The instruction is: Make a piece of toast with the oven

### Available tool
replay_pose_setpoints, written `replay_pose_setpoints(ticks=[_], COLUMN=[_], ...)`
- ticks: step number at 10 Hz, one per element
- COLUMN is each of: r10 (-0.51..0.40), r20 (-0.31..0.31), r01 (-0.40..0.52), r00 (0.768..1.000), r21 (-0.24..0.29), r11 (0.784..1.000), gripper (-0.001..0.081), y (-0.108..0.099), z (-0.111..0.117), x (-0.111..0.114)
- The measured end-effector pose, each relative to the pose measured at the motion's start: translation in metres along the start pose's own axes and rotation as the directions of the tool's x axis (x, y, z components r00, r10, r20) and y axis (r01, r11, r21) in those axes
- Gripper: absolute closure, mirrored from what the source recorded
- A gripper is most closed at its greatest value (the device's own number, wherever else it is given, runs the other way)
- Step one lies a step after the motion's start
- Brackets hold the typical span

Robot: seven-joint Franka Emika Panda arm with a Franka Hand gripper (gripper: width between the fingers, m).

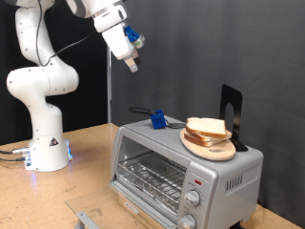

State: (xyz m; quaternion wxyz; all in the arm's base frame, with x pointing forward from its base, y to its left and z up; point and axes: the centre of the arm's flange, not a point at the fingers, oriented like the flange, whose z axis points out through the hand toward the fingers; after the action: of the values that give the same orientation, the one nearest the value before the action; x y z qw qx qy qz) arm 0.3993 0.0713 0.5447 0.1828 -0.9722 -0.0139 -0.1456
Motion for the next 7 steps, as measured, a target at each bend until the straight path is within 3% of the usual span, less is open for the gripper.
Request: replay_pose_setpoints(ticks=[3,7], r10=[0.039,-0.013], r20=[0.028,0.059], r01=[-0.038,0.014], r00=[0.999,0.998], r21=[-0.016,-0.014], r11=[0.999,1.0], gripper=[-0.0002,-0.0002], y=[-0.016,-0.03], z=[0.011,0.008], x=[-0.008,-0.022])
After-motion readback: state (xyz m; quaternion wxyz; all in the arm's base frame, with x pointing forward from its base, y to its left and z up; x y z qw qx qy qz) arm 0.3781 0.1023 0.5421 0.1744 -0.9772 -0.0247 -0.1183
